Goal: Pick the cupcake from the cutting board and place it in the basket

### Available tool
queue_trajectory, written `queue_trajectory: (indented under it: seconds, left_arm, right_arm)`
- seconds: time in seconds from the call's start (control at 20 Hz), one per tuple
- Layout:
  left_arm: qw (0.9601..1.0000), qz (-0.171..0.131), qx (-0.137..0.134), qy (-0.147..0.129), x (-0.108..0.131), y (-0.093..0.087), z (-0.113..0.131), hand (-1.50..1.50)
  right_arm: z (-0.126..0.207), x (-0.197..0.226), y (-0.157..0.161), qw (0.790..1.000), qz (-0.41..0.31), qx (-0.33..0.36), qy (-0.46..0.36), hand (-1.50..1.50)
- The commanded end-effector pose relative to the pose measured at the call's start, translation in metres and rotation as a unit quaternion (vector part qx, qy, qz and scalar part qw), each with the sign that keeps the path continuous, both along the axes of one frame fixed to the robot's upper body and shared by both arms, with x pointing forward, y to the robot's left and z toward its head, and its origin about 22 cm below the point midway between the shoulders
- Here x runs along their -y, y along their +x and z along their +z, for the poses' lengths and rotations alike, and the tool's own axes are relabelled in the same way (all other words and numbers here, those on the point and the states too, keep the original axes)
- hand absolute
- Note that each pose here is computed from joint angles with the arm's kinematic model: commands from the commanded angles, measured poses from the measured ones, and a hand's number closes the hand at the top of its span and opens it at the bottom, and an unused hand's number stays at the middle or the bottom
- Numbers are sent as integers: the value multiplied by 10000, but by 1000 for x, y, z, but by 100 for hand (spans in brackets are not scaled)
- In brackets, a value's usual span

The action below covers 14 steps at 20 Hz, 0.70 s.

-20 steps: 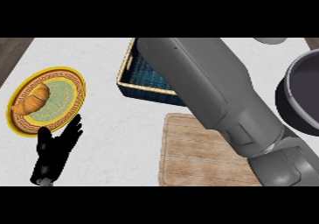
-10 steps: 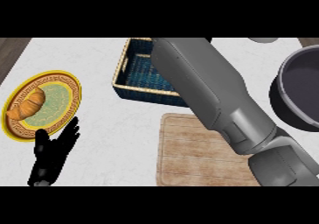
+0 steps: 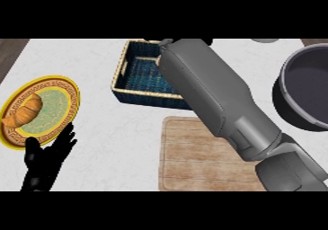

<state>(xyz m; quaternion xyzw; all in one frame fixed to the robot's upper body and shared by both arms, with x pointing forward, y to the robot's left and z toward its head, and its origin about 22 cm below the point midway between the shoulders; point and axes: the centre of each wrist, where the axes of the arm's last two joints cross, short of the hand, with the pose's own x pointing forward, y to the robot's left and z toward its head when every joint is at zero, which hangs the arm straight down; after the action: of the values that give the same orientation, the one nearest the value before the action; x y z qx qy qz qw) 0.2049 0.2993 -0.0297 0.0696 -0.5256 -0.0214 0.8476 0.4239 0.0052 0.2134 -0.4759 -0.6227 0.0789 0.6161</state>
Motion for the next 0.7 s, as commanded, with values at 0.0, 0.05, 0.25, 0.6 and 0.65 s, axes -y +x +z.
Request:
queue_trajectory:
  seconds: [0.0,0.05,0.25,0.6,0.65]
  left_arm:
    - [9985,151,-521,-29,-9,-5,-20,0]
    - [9985,141,-525,-45,8,-1,-11,0]
    - [9984,206,-522,68,-7,-24,-23,0]
    - [9971,438,-625,-39,-10,-32,-21,0]
    - [9972,391,-633,26,-9,-23,-23,0]
  right_arm:
    - [7,7,0,9996,-210,20,185,-150]
    - [27,8,-2,9988,-243,116,401,-150]
    - [12,25,-1,9947,-460,467,790,-150]
    - [31,51,-13,9896,-765,508,1108,-150]
    - [29,56,-15,9901,-783,477,1066,-150]
